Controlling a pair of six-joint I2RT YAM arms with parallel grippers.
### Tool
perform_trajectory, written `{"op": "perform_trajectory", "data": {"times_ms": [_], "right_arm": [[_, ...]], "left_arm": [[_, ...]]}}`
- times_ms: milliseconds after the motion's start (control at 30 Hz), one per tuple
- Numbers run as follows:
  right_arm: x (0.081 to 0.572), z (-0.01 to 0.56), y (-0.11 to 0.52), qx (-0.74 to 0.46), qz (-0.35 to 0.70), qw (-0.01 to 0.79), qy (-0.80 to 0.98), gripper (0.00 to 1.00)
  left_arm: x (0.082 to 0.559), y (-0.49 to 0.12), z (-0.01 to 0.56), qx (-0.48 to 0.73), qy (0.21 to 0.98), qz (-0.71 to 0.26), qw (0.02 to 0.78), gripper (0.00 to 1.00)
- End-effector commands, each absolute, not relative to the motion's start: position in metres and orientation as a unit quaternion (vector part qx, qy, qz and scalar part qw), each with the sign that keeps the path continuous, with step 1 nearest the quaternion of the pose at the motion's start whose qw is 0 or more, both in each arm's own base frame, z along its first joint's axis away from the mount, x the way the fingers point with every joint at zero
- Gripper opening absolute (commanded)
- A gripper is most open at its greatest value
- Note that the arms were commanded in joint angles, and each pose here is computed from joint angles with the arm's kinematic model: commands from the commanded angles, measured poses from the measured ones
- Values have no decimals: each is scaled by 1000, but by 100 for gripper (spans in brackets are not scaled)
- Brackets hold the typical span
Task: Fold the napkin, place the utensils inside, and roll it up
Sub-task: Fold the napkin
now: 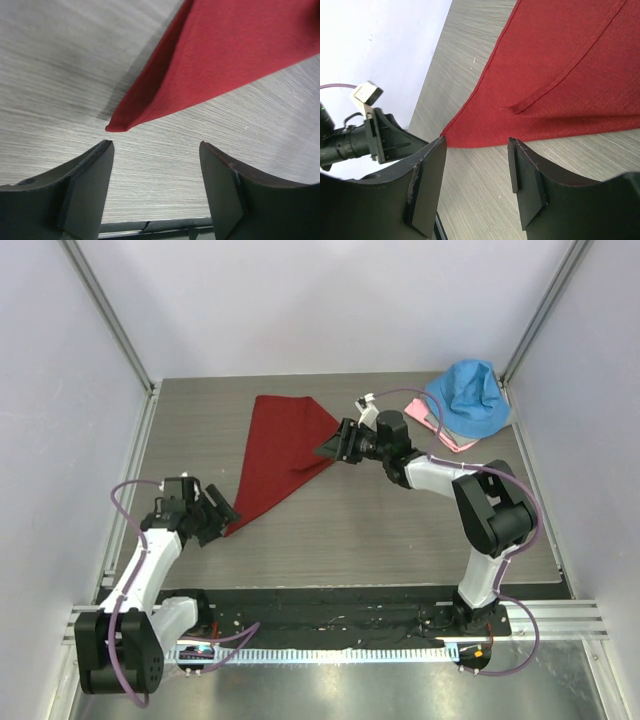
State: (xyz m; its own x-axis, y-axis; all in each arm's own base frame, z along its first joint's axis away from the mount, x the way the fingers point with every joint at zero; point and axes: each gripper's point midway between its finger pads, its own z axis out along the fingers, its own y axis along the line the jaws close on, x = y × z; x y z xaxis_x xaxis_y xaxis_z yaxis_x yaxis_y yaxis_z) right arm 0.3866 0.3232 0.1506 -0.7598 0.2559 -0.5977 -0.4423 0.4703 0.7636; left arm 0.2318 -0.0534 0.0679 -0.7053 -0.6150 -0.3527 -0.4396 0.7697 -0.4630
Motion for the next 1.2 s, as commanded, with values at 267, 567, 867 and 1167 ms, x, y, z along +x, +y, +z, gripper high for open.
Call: {"op": "perform_trajectory", "data": {"times_ms": [267, 567, 867, 1167], "right_arm": [[382, 185, 318, -85, 521, 386, 757, 60], [380, 175, 317, -81, 527, 374, 759, 60], [383, 172, 318, -77, 543, 363, 753, 60], [381, 172, 317, -76, 546, 360, 752, 60]], "left_arm": [[234, -46, 45, -364, 882, -160, 253, 60], [235, -34, 38, -413, 853, -147, 283, 59], [240, -28, 34, -437, 833, -146, 304, 52], [231, -35, 19, -436, 844, -151, 273, 46]]}}
